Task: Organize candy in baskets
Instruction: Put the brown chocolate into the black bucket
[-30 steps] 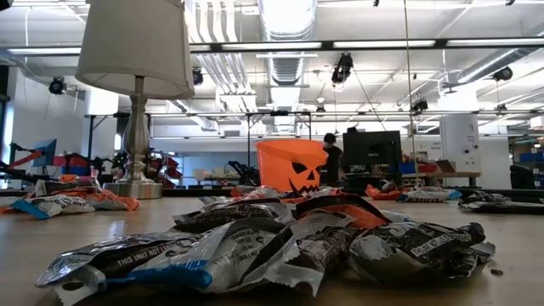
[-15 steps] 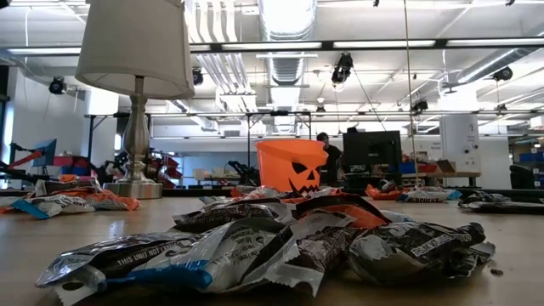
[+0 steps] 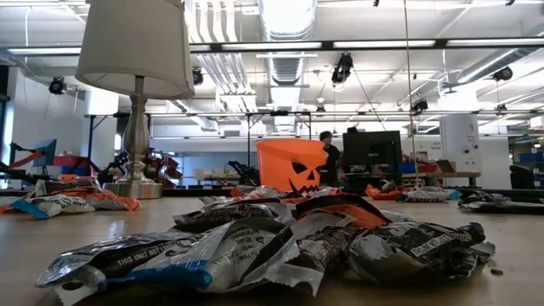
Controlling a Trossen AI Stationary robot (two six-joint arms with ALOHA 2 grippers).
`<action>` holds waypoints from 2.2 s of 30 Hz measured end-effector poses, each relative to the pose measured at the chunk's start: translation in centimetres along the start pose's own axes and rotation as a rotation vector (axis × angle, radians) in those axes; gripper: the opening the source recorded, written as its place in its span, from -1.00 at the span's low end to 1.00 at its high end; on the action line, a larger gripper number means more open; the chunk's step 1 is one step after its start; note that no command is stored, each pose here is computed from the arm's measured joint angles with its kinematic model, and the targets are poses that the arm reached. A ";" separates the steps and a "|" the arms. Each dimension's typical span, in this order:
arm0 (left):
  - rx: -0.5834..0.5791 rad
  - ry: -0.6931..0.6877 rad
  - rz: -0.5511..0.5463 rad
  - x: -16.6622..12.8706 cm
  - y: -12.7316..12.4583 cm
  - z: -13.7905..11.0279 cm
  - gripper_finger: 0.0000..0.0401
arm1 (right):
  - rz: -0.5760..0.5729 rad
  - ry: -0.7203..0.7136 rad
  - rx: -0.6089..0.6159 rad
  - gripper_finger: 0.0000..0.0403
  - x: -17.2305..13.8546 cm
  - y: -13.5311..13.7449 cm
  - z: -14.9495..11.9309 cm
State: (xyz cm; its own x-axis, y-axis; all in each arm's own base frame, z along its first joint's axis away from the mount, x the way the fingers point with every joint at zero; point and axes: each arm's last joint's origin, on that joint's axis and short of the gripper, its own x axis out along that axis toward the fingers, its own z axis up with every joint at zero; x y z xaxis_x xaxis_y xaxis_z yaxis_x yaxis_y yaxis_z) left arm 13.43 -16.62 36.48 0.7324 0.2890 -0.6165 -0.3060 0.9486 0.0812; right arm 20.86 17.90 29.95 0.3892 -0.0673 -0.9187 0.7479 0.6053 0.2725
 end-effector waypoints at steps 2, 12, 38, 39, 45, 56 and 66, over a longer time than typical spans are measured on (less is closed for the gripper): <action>0.007 0.009 0.035 0.9 -0.4 0.1 -0.04 | -0.006 -0.007 -0.060 -0.21 0.1 0.0 0.7; -0.042 0.062 0.133 4.9 -0.7 1.9 -0.04 | 0.053 -0.027 -0.234 -0.21 -1.7 -1.1 2.8; 0.291 0.371 -0.026 17.0 0.3 5.4 -0.04 | 0.134 -0.053 -0.275 -0.21 -4.2 -2.7 4.0; 0.301 0.379 -0.040 17.5 0.1 5.4 -0.04 | 0.135 -0.052 -0.264 -0.21 -4.2 -2.7 4.0; 0.386 0.393 -0.133 21.0 -1.4 5.0 -0.04 | 0.136 -0.048 -0.198 -0.21 -4.2 -2.7 4.0; 0.462 0.503 -0.257 26.3 -1.9 3.5 -0.04 | 0.138 -0.046 -0.159 -0.21 -4.2 -2.7 4.0; 0.342 0.425 -0.418 27.5 -3.2 4.1 -0.04 | 0.137 -0.050 -0.228 -0.21 -4.2 -2.7 4.0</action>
State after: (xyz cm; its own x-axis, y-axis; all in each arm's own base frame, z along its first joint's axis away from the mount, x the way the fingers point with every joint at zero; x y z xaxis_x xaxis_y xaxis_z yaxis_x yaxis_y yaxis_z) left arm 37.00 -11.15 22.51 0.4238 -0.1201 -0.8978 0.2111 0.9770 -0.0310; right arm 19.39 13.34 34.21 0.5089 -0.0079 -0.8608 0.5482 0.7739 0.3170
